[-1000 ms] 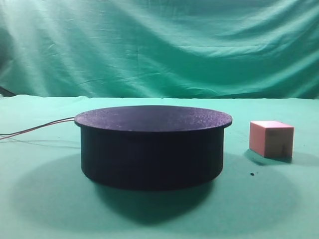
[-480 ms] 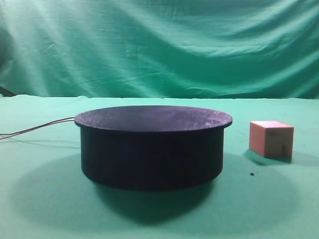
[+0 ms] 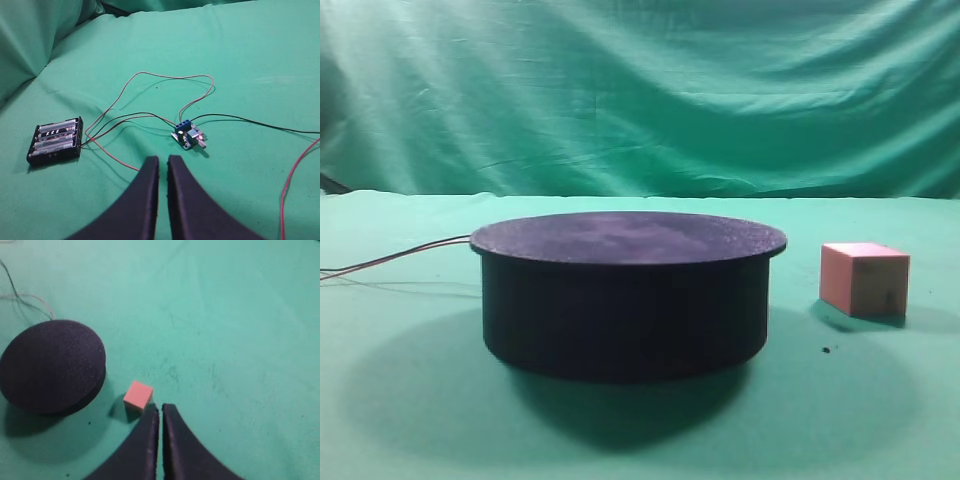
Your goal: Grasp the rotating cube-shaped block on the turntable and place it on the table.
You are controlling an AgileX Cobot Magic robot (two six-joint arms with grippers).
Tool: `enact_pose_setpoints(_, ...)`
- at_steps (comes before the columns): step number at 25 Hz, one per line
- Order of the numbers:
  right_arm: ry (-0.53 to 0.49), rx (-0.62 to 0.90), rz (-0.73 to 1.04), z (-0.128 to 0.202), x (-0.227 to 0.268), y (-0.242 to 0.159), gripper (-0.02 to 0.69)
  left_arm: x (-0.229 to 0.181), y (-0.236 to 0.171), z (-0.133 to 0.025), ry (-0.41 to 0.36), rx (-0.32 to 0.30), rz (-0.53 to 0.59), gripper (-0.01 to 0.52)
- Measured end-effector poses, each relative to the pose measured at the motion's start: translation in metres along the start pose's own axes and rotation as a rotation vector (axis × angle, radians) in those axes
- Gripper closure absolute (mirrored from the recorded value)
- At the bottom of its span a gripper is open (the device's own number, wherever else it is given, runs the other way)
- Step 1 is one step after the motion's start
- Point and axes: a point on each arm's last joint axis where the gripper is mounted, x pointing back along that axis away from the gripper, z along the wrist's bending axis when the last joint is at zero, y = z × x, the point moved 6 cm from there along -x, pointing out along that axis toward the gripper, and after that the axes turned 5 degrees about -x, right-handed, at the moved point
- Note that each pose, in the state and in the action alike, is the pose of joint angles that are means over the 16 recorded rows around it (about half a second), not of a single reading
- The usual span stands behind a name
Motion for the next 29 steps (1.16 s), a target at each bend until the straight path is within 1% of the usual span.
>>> enact_pose_setpoints(6, -0.105, -0.05, -0.122, -0.014, 0.0, -0.045, 0.665, 0.0, 0.0, 0.0, 0.0, 0.0, 0.0, 0.514)
enact_pose_setpoints(13, -0.151, -0.077, -0.163, -0.018, -0.004, -0.078, 0.665, 0.0, 0.0, 0.0, 0.0, 0.0, 0.0, 0.514)
enact_pose_setpoints(18, -0.155, -0.084, -0.153, -0.018, -0.006, -0.085, 0.665, 0.0, 0.0, 0.0, 0.0, 0.0, 0.0, 0.514)
enact_pose_setpoints(29, -0.154, -0.088, -0.145, -0.018, -0.006, -0.087, 0.665, 0.0, 0.0, 0.0, 0.0, 0.0, 0.0, 0.514)
